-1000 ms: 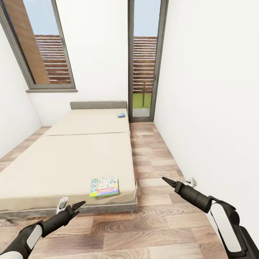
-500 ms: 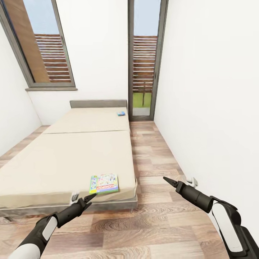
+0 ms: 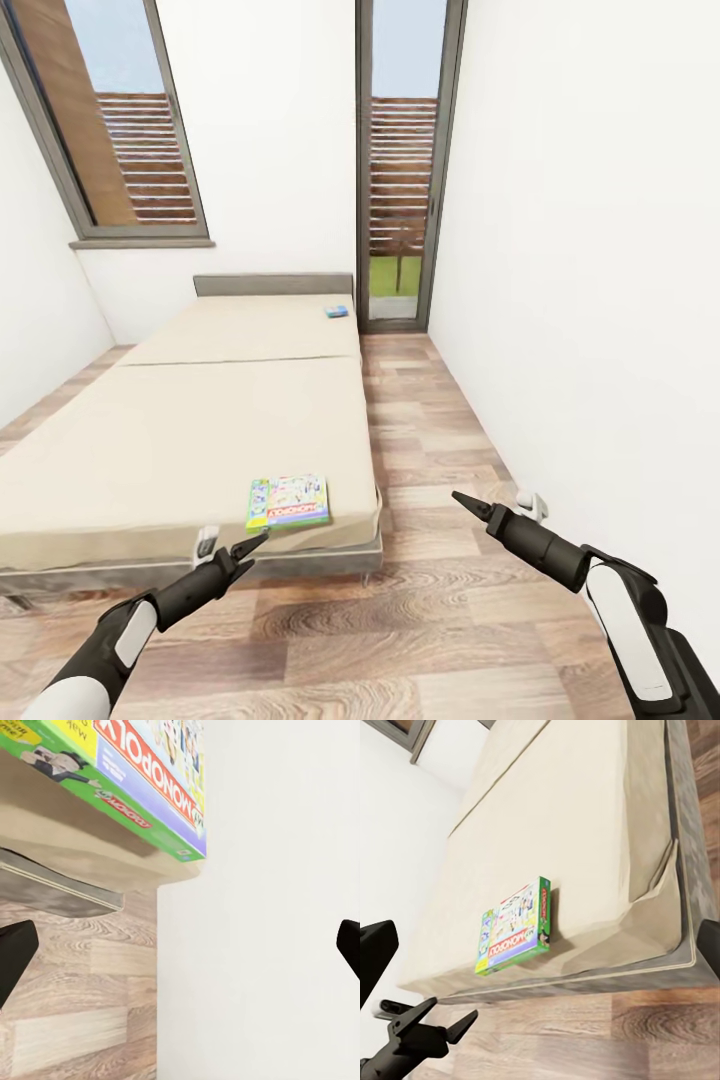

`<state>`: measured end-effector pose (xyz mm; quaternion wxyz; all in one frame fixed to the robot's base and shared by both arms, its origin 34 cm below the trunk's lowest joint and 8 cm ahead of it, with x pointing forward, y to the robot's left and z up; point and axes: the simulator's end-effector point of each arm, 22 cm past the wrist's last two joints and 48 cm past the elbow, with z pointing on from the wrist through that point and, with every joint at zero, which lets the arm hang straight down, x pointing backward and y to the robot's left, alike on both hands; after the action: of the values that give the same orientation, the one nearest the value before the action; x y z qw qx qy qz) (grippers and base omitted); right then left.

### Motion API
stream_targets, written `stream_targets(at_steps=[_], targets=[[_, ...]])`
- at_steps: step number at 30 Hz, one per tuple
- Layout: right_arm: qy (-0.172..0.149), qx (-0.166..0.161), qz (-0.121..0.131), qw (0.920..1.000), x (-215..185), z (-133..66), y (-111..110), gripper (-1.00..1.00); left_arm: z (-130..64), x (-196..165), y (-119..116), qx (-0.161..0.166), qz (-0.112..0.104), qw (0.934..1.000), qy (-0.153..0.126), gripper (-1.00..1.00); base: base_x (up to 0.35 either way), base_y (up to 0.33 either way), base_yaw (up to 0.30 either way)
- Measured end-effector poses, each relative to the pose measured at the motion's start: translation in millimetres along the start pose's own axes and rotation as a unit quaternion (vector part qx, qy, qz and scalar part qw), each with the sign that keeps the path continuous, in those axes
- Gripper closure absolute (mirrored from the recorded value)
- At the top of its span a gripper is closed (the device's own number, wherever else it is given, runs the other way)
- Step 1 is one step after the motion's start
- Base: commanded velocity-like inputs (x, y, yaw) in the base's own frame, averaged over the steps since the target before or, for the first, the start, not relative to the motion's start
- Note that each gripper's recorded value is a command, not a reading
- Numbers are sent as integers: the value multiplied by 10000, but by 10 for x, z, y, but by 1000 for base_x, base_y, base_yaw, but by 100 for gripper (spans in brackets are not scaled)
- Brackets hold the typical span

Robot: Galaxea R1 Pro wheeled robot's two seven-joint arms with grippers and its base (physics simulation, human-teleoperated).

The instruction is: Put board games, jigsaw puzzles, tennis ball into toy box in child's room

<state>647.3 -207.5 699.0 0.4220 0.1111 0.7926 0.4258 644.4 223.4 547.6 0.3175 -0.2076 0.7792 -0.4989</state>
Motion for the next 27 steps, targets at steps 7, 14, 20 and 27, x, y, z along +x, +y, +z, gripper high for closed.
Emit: stream_targets(at_steps=[7, 14, 20, 27], targets=[[-5, -3, -4, 10000, 102, 23, -105, -100, -93, -51, 87, 181, 47, 9998, -39, -100, 0, 0, 0], [-14, -2, -7, 10000, 201, 41, -214, -100, -211, -112, 211, 287, 102, 9995, -70, -100, 0, 0, 0], [-15, -3, -15, 10000, 293, 59, -306, -100, -225, -78, 327, 307, 83, 9995, -62, -100, 0, 0, 0], [-28, -27, -39, 10000, 388, 73, -396, -100, -247, -50, 481, 292, 81, 9995, -74, -100, 0, 0, 0]])
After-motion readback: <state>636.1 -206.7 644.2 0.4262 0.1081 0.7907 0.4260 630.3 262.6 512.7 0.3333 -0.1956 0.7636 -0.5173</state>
